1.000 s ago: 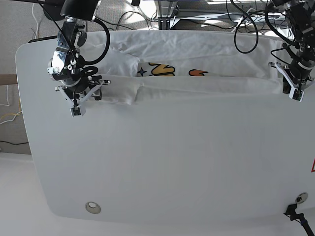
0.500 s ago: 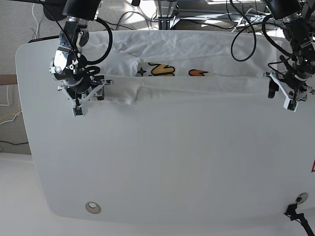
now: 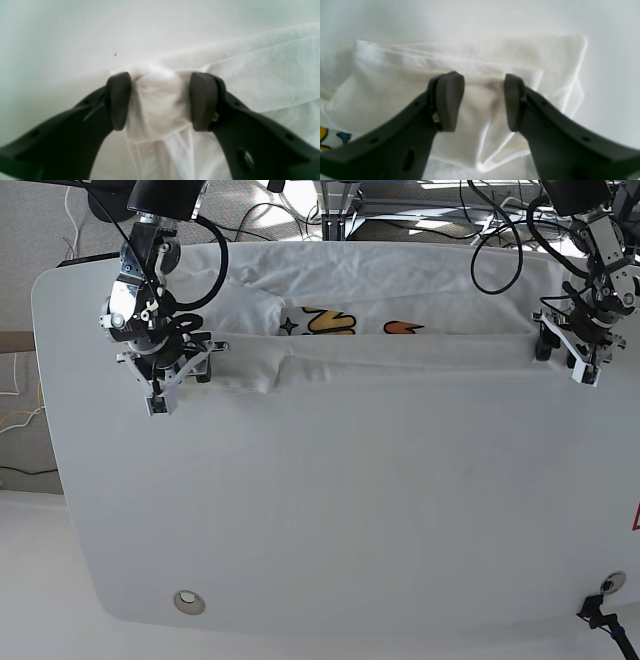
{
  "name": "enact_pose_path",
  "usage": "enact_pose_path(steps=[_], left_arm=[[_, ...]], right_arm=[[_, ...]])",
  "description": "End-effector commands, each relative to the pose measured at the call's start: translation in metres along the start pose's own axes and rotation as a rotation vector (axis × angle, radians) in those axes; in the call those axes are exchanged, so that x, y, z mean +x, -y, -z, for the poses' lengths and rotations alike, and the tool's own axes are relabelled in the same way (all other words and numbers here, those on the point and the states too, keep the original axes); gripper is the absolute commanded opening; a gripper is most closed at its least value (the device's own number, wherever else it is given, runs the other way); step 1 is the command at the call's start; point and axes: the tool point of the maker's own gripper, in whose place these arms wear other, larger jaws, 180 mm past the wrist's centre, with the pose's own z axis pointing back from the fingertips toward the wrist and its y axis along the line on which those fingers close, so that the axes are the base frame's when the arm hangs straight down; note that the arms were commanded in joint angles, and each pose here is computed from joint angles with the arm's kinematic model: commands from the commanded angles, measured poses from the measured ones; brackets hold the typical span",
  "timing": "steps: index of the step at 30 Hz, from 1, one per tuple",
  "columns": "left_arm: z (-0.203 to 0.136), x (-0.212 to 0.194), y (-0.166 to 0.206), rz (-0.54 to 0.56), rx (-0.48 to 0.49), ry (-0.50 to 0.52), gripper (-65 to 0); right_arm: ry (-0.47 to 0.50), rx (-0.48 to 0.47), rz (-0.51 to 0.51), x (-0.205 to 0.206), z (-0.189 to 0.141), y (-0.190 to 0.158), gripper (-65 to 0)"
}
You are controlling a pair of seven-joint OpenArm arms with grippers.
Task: Fold the T-shirt properly
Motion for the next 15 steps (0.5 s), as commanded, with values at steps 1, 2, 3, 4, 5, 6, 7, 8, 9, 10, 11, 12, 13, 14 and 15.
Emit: enact_pose_path(steps=[1, 2, 3, 4, 5, 6, 7, 8, 9, 10, 11, 12, 13, 14, 15], left_arm=[[-0.008, 0.016, -0.009, 0.05, 0.033, 0.019, -30.9], [-0.015, 0.027, -0.013, 0.067, 0.054, 0.045, -30.9], [-0.02, 0.038, -0.015, 0.08, 0.07, 0.071, -30.9], [-0.025, 0.046, -0.016, 0.095, 0.082, 0.092, -30.9], [-0.029, 0.054, -0.017, 0.111, 0.091, 0.112, -30.9], [-0.034, 0.064, -0.016, 0.131, 0.1, 0.136, -30.9], [-0.039, 0.073, -0.016, 0.151, 0.11, 0.157, -30.9], [-0.044, 0.081, -0.015, 0.17, 0.119, 0.177, -30.9], [-0.049, 0.088, -0.014, 0.189, 0.128, 0.189, -30.9], [-0.054, 0.092, -0.014, 0.204, 0.139, 0.192, -30.9], [-0.058, 0.096, -0.014, 0.217, 0.149, 0.188, -30.9], [-0.064, 0.099, -0.017, 0.226, 0.172, 0.188, -30.9], [-0.071, 0.102, -0.023, 0.227, 0.199, 0.189, -30.6], [-0.076, 0.102, -0.027, 0.222, 0.217, 0.186, -30.6], [-0.078, 0.099, -0.032, 0.214, 0.232, 0.176, -30.5]], right_arm=[[0.047, -0.005, -0.011, 0.015, -0.003, 0.002, -36.0], [0.047, -0.005, -0.011, 0.015, -0.003, 0.002, -36.0], [0.048, -0.005, -0.012, 0.016, -0.004, 0.002, -36.0], [0.05, -0.006, -0.012, 0.016, -0.004, 0.002, -36.0], [0.05, -0.006, -0.012, 0.016, -0.004, 0.002, -36.0], [0.054, -0.006, -0.013, 0.018, -0.004, 0.002, -36.0], [0.054, -0.006, -0.013, 0.018, -0.004, 0.002, -36.0], [0.057, -0.006, -0.014, 0.019, -0.004, 0.002, -36.0], [0.074, -0.01, -0.021, 0.025, -0.008, 0.001, -36.0], [0.096, -0.015, -0.03, 0.032, -0.012, 0.001, -35.7], [0.121, -0.021, -0.04, 0.039, -0.018, 0.001, -35.6], [0.144, -0.024, -0.049, 0.046, -0.023, 0.0, -35.6], [0.167, -0.028, -0.059, 0.053, -0.028, -0.002, -35.6], [0.188, -0.032, -0.067, 0.059, -0.033, -0.002, -35.6], [0.203, -0.036, -0.074, 0.063, -0.037, -0.003, -35.6]])
